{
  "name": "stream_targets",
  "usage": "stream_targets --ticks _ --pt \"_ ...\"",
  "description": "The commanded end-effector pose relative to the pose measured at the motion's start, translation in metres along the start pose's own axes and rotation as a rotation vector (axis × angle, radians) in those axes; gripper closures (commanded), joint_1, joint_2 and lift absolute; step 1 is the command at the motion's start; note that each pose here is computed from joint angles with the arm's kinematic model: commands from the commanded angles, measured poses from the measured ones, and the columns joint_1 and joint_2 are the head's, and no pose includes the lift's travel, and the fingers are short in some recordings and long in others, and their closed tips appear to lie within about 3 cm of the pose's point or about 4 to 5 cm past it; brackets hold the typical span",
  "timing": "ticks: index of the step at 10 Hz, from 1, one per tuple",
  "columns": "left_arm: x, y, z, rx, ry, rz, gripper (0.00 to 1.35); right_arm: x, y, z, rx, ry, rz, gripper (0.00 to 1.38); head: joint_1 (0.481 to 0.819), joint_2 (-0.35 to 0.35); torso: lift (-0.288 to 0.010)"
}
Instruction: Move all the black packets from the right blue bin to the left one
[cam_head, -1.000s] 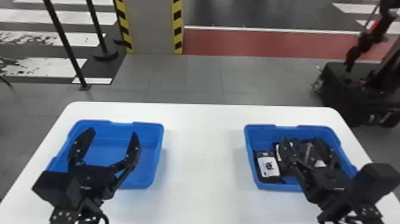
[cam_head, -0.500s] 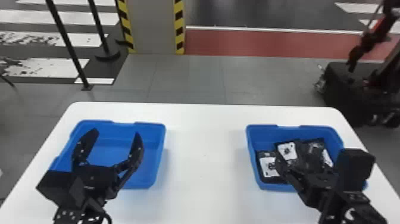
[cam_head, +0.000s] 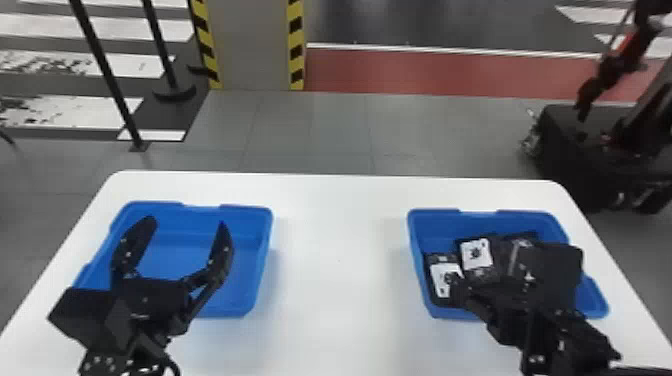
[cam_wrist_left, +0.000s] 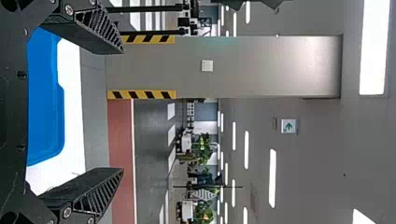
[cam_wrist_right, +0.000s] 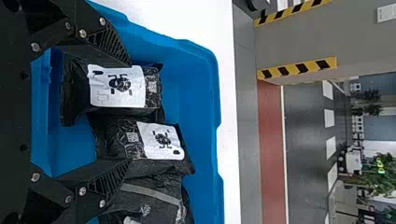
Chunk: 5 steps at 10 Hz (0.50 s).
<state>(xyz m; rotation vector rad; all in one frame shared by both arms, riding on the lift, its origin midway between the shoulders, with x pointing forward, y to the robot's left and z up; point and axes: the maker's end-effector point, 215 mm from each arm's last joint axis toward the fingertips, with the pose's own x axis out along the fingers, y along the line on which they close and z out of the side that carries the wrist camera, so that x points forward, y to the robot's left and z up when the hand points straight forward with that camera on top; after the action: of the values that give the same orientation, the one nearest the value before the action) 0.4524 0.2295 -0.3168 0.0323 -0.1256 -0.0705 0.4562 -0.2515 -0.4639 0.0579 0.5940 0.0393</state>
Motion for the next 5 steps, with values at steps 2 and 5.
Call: stream_targets --ticks 2,5 --pt "-0.001 0.001 0.004 0.002 -0.014 0.003 0.13 0.015 -0.002 -0.006 -0.006 0.055 -0.005 0.35 0.695 -0.028 -0.11" --pt "-0.001 0.001 0.007 0.007 -0.023 0.003 0.13 0.026 0.009 -0.01 -0.002 0.074 0.026 0.36 0.695 -0.022 -0.11"
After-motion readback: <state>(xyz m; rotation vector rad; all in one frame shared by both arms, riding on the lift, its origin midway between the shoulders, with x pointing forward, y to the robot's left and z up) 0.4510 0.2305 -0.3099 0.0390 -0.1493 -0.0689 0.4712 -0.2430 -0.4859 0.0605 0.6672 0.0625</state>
